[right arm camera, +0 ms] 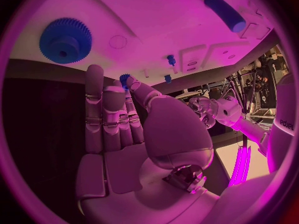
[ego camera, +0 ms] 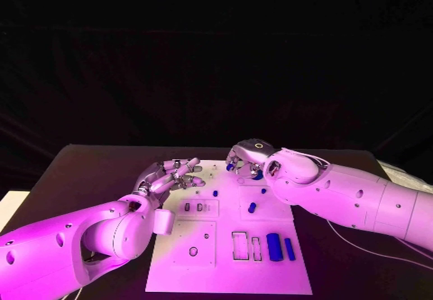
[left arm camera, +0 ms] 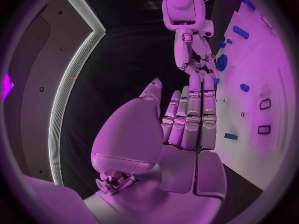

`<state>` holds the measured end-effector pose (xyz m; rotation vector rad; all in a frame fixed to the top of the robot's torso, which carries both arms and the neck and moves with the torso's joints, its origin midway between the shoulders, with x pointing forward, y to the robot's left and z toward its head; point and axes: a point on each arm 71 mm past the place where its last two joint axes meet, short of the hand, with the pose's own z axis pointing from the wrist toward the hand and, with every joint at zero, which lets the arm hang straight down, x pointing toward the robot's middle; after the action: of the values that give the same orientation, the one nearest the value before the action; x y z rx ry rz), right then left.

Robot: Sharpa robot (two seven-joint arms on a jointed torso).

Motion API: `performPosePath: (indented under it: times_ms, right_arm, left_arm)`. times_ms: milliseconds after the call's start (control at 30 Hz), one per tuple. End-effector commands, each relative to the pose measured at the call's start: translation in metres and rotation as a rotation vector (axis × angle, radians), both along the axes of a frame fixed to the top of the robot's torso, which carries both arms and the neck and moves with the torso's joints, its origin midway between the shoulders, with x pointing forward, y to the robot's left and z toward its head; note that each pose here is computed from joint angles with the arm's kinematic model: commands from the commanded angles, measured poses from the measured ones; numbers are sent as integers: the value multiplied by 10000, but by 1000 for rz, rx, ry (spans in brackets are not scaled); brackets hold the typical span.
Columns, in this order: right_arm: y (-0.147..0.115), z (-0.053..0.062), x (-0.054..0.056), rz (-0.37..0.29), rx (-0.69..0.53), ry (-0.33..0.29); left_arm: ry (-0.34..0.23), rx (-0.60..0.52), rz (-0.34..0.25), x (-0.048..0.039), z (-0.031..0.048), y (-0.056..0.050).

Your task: Assemble the parts on the task board

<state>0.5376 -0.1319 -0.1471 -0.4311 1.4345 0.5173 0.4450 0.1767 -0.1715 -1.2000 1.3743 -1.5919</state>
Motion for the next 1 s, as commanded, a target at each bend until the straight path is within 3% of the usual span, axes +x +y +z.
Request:
performPosePath:
  times_ms: [33,1000]
  right_arm:
    - [37,30,29,-18,32,-37]
    - [351,-86,189,-43,-5,-17]
  left_arm:
    - [-8,-13,-21,-11,22,-20]
    - [-11,-17,-28,-13,44,-37]
